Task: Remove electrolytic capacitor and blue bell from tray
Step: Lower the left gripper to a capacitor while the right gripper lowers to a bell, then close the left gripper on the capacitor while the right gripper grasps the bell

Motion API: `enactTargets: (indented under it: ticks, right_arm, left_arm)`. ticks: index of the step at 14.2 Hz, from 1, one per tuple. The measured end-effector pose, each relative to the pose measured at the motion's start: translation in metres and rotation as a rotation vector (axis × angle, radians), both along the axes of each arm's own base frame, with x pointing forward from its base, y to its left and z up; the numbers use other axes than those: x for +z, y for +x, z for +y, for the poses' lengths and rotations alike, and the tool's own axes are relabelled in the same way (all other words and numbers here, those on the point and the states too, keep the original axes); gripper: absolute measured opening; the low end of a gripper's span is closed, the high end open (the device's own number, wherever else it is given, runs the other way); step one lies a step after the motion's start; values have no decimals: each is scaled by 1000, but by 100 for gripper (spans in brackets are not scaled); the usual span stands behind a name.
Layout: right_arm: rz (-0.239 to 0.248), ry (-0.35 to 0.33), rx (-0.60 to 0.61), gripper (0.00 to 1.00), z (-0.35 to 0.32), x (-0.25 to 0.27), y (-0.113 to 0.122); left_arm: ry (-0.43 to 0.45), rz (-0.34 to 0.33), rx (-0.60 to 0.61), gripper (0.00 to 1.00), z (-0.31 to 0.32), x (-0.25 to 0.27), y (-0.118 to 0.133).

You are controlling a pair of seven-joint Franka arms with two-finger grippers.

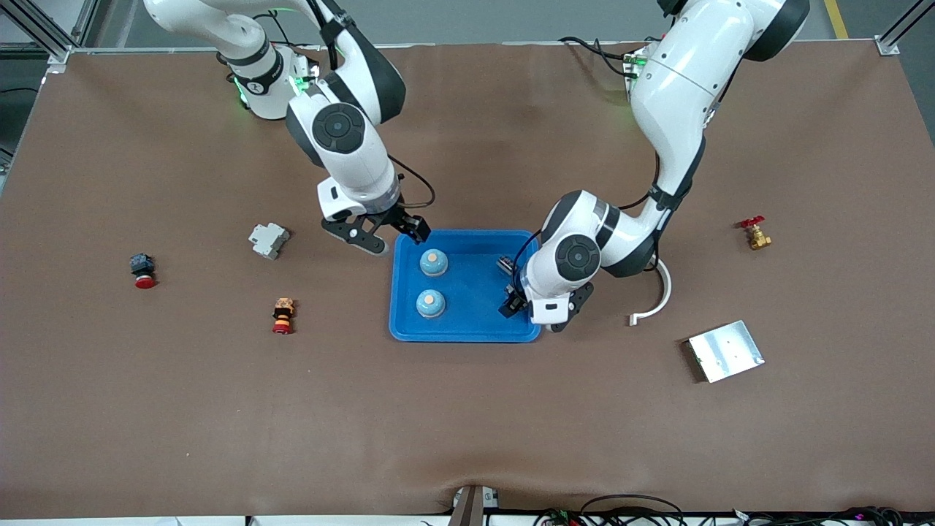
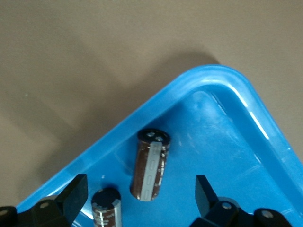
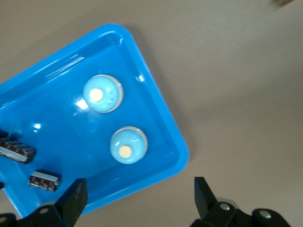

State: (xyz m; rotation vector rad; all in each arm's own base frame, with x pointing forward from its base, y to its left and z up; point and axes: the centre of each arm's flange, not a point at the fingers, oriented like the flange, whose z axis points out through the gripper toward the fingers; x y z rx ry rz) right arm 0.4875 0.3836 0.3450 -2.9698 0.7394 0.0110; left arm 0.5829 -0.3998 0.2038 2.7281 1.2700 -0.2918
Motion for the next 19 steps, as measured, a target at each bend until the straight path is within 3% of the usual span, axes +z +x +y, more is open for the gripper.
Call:
enactTargets:
  ticks: [4,8,16,17,19]
  right_arm:
    - [-27,32,-46,100,25,-45,-3]
    - [-18,28,-55,100,31,-93,1]
    - [7,1,-49,100,38,-140,10]
    - [8,-2,-47,100,39,-143,9]
    - [7,-5,-40,100,40,-145,9]
  left_arm:
    - [-4,-1,13,100,-8,-6,3]
    - [12,-11,-4,100,-13,-18,0]
    - [23,-14,-3,100,-13,-33,-2]
    - [23,-17,-3,94,-13,-33,-1]
    - [23,-22,-1,72,-12,-32,0]
